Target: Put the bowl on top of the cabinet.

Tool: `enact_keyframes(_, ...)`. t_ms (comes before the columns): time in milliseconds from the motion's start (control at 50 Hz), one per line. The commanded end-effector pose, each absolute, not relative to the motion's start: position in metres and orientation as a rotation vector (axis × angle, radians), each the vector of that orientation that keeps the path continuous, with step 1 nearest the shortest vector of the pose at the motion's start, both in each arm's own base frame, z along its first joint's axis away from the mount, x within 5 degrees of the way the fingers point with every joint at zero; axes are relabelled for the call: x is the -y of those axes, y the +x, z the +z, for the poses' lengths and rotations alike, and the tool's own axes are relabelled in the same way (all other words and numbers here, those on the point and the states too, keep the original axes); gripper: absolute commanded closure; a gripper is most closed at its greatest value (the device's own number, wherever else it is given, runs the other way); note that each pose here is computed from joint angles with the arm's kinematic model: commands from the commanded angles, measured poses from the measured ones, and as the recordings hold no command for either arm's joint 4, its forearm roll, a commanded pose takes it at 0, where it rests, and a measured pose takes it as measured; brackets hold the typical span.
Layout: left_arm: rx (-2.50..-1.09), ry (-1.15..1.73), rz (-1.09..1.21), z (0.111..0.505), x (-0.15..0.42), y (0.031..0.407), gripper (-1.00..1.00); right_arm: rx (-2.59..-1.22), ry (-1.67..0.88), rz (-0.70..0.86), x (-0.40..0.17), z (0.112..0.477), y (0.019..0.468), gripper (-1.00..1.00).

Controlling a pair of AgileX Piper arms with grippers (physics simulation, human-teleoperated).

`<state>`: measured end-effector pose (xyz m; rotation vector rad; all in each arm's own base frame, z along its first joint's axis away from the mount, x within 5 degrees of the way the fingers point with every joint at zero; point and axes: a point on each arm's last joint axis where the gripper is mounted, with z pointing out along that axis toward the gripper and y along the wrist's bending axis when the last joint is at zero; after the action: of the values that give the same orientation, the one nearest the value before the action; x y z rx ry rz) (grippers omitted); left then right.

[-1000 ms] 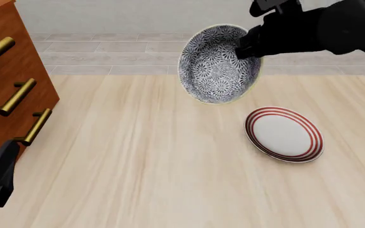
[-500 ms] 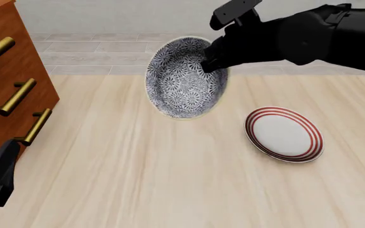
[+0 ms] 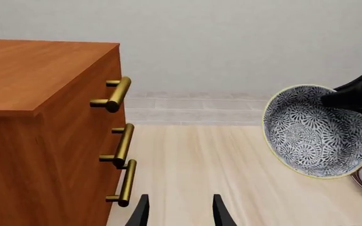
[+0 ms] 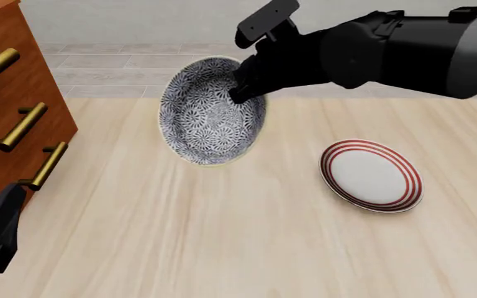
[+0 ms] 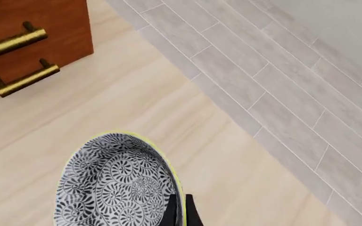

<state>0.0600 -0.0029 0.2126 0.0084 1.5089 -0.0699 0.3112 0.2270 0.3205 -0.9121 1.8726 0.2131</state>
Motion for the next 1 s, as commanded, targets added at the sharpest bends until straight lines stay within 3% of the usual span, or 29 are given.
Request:
enact_keyframes(20, -1.506, 0.006, -0.073, 0.213, 0.003, 0.059, -1.0, -1.851, -0.943, 0.251, -0.248, 0.322, 0.31, 1.0)
enact_keyframes(1000, -1.505, 0.013, -0.155, 0.218, 0.006, 0.061, -1.0, -1.816, -1.008, 0.313, -0.284, 0.318, 0.298, 1.0)
